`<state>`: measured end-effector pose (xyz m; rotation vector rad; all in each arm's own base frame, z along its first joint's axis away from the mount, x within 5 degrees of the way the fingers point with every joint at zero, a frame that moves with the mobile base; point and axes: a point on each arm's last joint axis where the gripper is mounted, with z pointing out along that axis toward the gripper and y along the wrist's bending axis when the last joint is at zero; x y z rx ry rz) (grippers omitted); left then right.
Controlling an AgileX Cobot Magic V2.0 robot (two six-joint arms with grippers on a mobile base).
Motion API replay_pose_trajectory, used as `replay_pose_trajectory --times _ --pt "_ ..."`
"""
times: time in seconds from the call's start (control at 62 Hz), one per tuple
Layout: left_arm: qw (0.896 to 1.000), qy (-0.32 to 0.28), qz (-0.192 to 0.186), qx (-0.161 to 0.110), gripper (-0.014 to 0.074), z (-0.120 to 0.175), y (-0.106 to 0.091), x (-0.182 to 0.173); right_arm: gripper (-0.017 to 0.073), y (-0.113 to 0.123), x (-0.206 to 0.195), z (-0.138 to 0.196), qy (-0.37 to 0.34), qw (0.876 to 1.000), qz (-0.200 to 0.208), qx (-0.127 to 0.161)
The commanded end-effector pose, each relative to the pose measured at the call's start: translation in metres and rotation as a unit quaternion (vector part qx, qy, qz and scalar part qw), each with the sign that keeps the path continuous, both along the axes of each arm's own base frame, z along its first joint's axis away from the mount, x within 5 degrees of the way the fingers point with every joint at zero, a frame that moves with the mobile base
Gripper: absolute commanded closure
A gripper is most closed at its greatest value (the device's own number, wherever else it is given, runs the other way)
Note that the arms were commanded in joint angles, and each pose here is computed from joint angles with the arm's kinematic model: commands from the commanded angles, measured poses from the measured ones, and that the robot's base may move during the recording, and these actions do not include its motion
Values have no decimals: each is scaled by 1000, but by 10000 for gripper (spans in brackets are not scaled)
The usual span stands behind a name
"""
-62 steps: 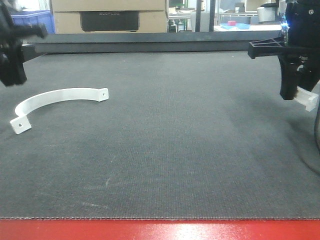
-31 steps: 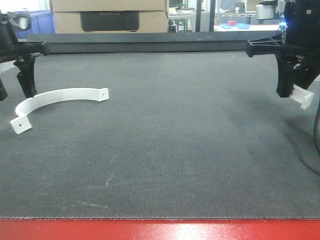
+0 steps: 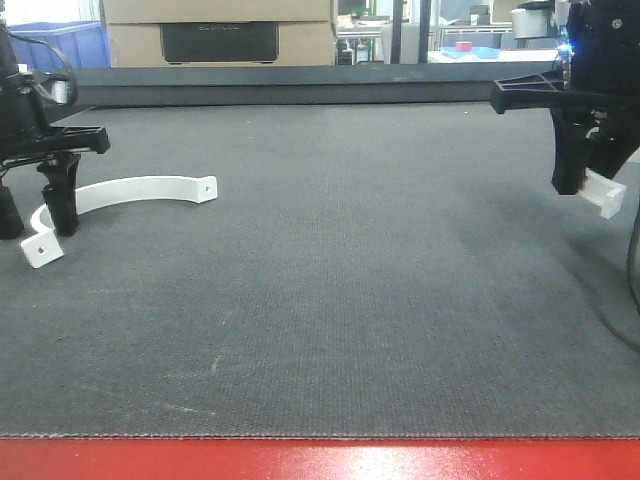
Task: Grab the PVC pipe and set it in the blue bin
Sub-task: 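Close the left gripper and lift both clamps off the table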
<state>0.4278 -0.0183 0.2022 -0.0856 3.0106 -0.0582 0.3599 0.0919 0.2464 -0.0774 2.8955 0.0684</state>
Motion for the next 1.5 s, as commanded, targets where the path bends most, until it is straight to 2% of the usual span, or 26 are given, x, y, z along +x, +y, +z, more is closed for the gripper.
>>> replay_pose_trajectory --times 0.0,0.081,0.21,0.565,0.775,0.968,1.113,1.339,1.484 --pt "1000 3 3 -3 376 -1 0 2 721 0 -1 5 -8 1000 5 -1" --pt "1000 5 3 -3 475 -1 0 2 721 0 -1 5 -8 1000 5 -1" --pt "1000 7 3 -3 709 -1 0 2 721 0 -1 5 -8 1000 5 -1" --pt "1000 21 1 -4 705 11 -1 -6 721 0 2 6 -24 1000 5 3" --pt "999 -31 4 -17 705 53 -2 -16 721 -1 -4 15 -23 1000 5 4" --pt "995 -99 0 -22 705 96 -5 -31 721 -3 -13 44 -79 997 5 17" --pt "988 -153 -16 -25 705 120 -17 -46 721 -5 -20 67 -126 992 5 29" --pt "976 -211 -34 -33 705 124 -32 -66 721 -10 -33 84 -175 984 9 29" --pt "972 -231 -31 -33 705 112 -30 -81 721 -13 -43 80 -205 978 11 33"
